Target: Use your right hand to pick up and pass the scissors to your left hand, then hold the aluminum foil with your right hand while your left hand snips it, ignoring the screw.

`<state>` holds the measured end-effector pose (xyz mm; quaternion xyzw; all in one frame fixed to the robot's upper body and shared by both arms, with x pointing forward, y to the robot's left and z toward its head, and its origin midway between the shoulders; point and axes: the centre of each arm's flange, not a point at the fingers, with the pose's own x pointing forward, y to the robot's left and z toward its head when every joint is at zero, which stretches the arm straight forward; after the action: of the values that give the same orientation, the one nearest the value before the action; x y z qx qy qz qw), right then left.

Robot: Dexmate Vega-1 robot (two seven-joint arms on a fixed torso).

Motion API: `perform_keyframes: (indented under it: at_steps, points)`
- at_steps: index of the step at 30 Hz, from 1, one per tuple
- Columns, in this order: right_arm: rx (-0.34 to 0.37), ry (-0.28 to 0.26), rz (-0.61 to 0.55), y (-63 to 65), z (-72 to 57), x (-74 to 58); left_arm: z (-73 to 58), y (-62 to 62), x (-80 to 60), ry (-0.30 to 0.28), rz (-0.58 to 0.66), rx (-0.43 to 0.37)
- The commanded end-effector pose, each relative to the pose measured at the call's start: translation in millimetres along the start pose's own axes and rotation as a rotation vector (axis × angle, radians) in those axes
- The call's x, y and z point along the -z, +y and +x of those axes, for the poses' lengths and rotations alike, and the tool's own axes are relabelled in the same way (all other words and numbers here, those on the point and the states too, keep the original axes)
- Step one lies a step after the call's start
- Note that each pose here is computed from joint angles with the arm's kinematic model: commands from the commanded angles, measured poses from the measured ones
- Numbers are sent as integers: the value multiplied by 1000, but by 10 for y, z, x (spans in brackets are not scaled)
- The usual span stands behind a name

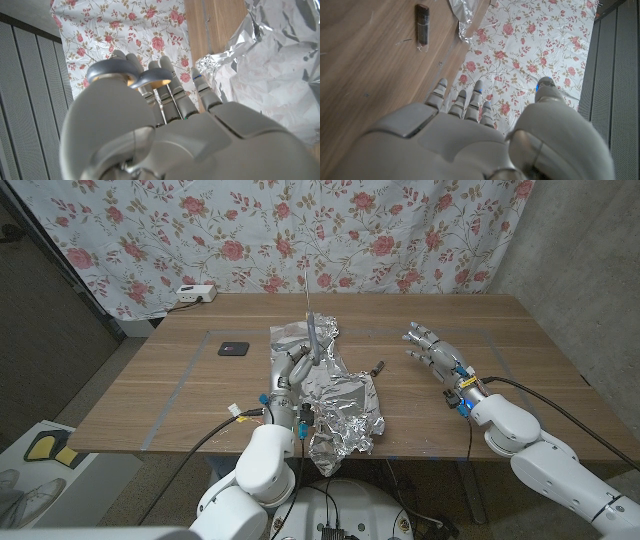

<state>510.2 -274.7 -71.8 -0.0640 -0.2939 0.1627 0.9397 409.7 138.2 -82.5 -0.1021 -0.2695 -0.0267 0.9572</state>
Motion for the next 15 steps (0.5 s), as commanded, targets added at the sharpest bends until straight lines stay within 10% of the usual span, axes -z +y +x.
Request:
perform_keyframes:
  at_steps: [1,15]
  points:
    - [6,16,-3,-5,48,17,-54,287,30,66,-43,-62]
    - [20,22,4,-43,99,81,18,527,8,95,-43,-75]
